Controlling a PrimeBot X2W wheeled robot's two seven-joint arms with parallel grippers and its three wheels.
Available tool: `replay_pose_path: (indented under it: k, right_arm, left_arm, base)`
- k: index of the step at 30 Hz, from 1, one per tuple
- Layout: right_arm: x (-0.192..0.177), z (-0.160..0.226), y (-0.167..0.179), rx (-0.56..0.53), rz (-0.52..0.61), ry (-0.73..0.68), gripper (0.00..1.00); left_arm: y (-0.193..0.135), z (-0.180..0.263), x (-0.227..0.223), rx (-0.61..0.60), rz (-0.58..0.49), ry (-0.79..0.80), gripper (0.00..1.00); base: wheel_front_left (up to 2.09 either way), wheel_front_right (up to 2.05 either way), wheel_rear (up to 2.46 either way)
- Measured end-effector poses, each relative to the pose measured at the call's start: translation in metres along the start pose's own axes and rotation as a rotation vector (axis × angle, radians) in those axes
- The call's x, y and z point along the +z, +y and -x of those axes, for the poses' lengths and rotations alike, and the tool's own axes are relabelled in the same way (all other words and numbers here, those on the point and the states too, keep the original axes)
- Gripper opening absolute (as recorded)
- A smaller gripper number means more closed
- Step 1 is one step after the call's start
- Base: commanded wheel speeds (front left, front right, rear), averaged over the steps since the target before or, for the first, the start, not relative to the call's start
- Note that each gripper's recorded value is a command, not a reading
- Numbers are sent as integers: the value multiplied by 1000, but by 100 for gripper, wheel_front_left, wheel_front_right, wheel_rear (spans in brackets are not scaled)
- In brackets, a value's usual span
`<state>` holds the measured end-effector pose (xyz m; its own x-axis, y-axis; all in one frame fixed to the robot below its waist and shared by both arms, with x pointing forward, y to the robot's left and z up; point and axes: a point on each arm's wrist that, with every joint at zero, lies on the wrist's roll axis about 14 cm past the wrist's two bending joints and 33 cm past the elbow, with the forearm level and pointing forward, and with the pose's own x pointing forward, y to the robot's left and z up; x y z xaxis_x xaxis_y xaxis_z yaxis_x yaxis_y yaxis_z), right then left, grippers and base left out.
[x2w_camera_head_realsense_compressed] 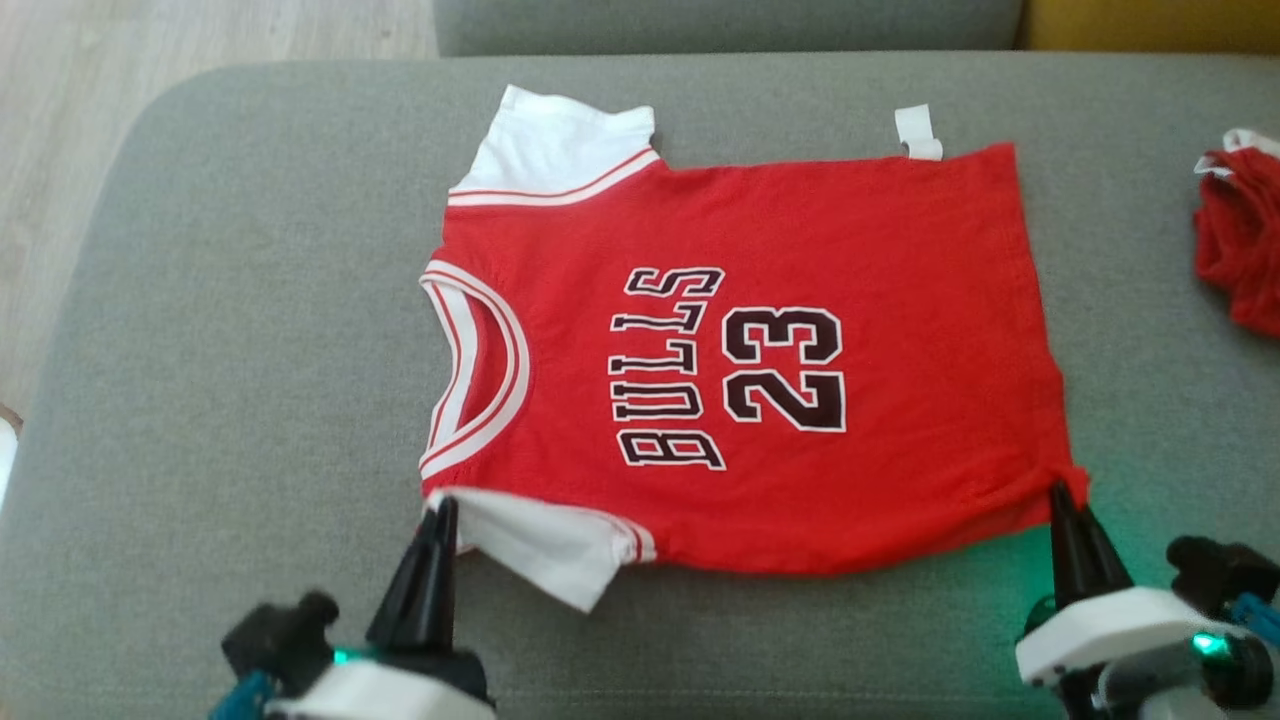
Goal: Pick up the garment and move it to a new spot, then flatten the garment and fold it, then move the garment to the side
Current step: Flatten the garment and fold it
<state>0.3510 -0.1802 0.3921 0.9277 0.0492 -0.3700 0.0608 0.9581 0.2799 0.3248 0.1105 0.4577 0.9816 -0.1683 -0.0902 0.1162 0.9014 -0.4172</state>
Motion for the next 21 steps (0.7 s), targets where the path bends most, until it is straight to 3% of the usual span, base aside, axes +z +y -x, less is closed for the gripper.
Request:
replay_pose_path:
  k: [12, 21]
  right_arm:
    - [28, -50, 5, 5, -31, -68, 0]
    - [19, -80, 5, -3, -30, -24, 0]
  left_arm:
    - [2, -76, 9, -56, -57, -17, 0]
    - [11, -111, 3, -59, -90, 9, 0]
  base:
    - [0, 0, 0]
    - [0, 0, 0]
